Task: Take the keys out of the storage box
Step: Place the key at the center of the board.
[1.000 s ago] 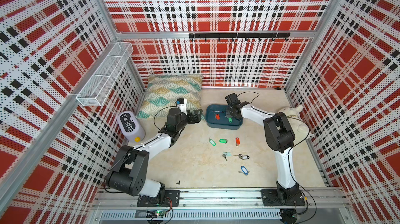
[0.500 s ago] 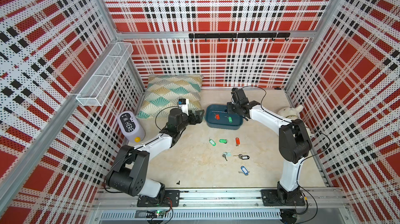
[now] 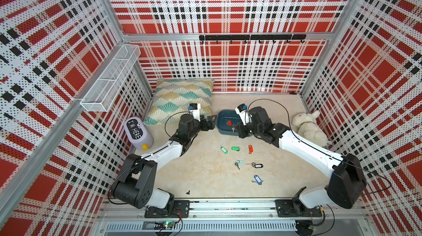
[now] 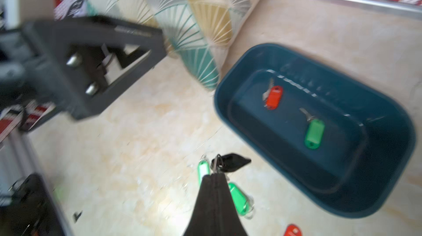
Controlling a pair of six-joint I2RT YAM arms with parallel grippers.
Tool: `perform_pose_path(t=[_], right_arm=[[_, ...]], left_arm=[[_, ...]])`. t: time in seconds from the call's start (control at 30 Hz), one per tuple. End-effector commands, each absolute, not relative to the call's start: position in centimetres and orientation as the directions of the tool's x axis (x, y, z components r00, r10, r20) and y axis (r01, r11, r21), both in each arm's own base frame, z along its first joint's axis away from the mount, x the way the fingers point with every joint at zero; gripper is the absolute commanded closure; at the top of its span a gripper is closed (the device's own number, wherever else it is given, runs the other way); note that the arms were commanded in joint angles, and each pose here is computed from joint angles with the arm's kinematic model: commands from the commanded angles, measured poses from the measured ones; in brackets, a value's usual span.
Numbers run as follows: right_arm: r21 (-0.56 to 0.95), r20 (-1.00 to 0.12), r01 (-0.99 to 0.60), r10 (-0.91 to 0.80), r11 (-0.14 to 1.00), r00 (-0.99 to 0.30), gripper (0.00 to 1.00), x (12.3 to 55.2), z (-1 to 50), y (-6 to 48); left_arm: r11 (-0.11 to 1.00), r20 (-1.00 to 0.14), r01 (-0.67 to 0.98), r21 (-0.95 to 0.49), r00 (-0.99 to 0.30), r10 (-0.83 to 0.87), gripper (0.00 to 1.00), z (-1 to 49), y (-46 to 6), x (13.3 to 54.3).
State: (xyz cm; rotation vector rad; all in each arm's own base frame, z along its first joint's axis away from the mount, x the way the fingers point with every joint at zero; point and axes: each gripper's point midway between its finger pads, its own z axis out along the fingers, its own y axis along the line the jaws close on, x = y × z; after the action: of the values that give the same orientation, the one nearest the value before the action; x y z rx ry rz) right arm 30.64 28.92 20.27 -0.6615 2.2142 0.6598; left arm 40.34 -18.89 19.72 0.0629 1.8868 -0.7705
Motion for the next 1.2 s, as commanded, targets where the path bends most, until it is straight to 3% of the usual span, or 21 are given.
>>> perform_pose_path(t=[0.0, 0.17, 0.4, 0.6, 0.93, 1.1, 1.17], right_arm=[[0.3, -0.705, -0.71, -0.354, 0.637, -0.615, 1.0, 24.4, 18.9, 30.0], [0.297, -0.649, -0.699, -0.399, 0.651, -0.648, 1.0, 18.2, 15.8, 29.2], [0.276, -0.589, -0.657, -0.416, 0.702, -0.693, 1.0, 13.3, 12.7, 27.1], [0.204, -0.515, -0.574, -0.412, 0.793, -0.752, 1.0, 12.8, 9.1, 25.2], [0.185, -0.487, -0.572, -0.431, 0.799, -0.76, 1.0, 12.8, 6.6, 25.1], [0.173, -0.481, -0.581, -0.446, 0.796, -0.754, 0.84, 12.8, 6.3, 25.2], [0.181, -0.495, -0.591, -0.446, 0.786, -0.746, 0.71, 12.9, 6.7, 25.5]], left_arm=[[0.785, -0.856, 0.386, -0.484, -0.392, -0.336, 0.01, 22.0, -18.8, 40.3], [0.79, -0.819, 0.293, -0.538, -0.406, -0.406, 0.01, 21.0, -17.7, 41.0], [0.783, -0.802, 0.277, -0.557, -0.424, -0.421, 0.01, 20.4, -19.2, 40.6], [0.772, -0.796, 0.3, -0.56, -0.454, -0.401, 0.01, 19.9, -21.2, 40.2], [0.784, -0.8, 0.305, -0.54, -0.475, -0.366, 0.01, 19.3, -22.6, 40.4], [0.786, -0.803, 0.309, -0.535, -0.477, -0.358, 0.01, 19.4, -23.1, 40.4], [0.789, -0.806, 0.313, -0.53, -0.476, -0.352, 0.01, 19.5, -23.3, 40.5]])
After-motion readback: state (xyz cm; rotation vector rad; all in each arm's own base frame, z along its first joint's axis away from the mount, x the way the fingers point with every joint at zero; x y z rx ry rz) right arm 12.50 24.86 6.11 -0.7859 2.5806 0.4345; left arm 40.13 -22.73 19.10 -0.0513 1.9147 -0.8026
